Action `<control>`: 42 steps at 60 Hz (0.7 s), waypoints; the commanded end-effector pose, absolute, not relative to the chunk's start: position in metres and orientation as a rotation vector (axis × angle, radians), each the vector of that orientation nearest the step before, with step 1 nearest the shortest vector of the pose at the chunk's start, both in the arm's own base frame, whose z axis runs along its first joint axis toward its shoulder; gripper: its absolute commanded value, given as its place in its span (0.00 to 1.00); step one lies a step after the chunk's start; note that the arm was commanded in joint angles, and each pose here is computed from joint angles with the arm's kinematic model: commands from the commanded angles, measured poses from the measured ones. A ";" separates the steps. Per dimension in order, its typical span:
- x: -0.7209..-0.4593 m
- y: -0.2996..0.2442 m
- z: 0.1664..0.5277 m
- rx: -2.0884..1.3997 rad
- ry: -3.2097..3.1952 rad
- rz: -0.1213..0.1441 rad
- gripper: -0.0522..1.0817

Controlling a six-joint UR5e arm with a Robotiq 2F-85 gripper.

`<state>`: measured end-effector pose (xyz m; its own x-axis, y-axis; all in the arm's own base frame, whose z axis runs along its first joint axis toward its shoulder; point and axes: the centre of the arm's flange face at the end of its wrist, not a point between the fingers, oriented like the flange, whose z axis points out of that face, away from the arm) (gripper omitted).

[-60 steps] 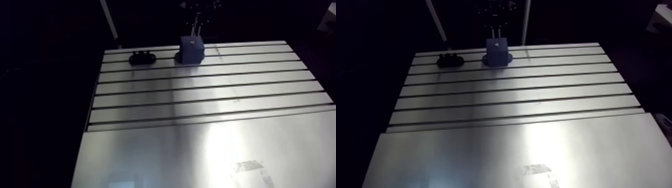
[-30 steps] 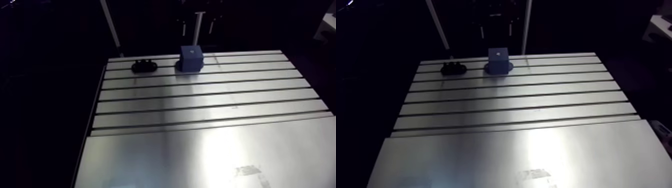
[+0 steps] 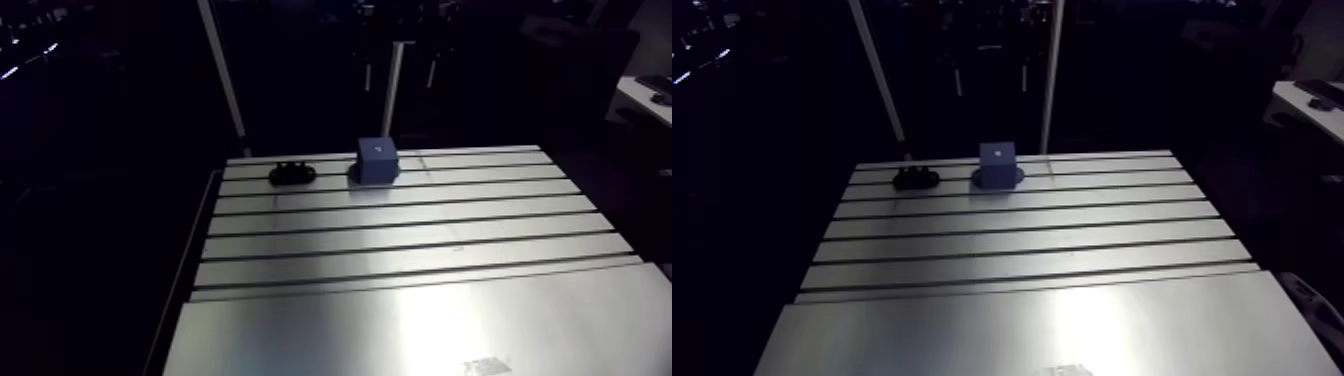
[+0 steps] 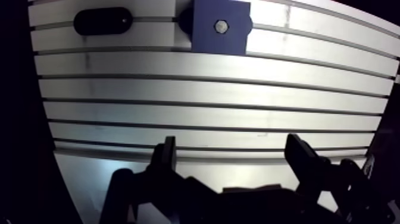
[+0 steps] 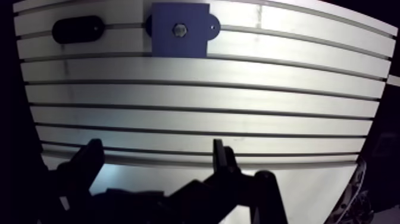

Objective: Pick up the M10 bolt and insert it into the hex recess until seated.

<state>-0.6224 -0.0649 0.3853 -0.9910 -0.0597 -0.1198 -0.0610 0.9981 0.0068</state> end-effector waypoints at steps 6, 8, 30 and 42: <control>-0.551 -0.071 0.469 -0.081 3.025 0.024 0.05; -0.540 -0.074 0.473 -0.088 3.032 0.017 0.05; -0.519 -0.073 0.496 -0.062 3.071 0.020 0.05; -0.522 -0.072 0.510 -0.031 3.107 0.028 0.05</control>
